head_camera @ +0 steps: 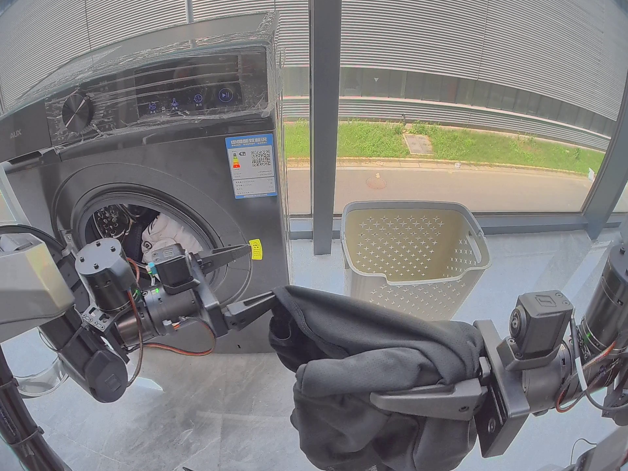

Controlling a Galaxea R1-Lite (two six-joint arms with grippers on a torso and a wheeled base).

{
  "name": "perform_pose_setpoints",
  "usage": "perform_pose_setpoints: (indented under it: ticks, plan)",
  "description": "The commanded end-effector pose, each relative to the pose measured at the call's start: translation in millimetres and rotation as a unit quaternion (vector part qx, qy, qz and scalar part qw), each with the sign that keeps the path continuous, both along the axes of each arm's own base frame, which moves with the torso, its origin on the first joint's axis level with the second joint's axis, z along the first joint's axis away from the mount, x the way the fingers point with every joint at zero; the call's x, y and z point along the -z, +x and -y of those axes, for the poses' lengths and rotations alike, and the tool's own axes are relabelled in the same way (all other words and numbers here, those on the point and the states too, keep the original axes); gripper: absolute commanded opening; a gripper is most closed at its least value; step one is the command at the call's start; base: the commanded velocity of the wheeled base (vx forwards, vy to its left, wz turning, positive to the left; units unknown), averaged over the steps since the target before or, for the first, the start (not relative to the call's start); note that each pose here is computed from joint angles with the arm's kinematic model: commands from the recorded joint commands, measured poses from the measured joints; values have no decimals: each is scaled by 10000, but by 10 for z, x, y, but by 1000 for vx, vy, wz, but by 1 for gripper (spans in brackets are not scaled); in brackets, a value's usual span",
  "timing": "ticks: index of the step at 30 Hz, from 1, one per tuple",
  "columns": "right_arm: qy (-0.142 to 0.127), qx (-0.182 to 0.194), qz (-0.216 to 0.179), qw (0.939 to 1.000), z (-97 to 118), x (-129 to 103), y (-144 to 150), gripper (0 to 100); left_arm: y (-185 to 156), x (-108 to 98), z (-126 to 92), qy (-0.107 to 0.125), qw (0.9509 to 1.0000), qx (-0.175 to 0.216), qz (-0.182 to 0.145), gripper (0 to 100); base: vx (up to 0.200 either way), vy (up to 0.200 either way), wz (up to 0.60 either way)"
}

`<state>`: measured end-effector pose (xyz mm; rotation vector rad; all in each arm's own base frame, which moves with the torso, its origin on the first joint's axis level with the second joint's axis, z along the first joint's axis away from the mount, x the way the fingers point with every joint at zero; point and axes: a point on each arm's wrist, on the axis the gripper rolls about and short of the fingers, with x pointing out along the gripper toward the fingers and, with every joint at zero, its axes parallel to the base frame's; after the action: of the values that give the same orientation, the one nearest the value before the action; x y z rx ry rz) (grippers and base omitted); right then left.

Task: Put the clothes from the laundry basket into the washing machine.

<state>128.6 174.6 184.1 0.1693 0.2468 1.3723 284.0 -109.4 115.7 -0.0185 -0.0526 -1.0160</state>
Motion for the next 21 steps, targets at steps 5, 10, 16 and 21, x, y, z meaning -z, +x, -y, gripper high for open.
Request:
perform_pose_setpoints:
  ticks: [5, 10, 16, 21]
  plan:
    - [213, 445, 58, 9988, 74, -132, 193, 0, -488, -354, -77, 45, 9946, 722, 738, 100, 0, 0, 0]
    - [257, 568, 75, 9980, 111, -159, 230, 0, -781, -87, -289, 253, 9982, 551, 2, 100, 0, 0, 0]
    - [320, 567, 132, 9978, 93, -205, 253, 0, -910, -138, -239, 302, 9943, 994, 241, 100, 0, 0, 0]
    - [402, 489, 194, 9978, 44, -266, 262, 0, -1102, -128, 33, 458, 9827, 1759, 352, 100, 0, 0, 0]
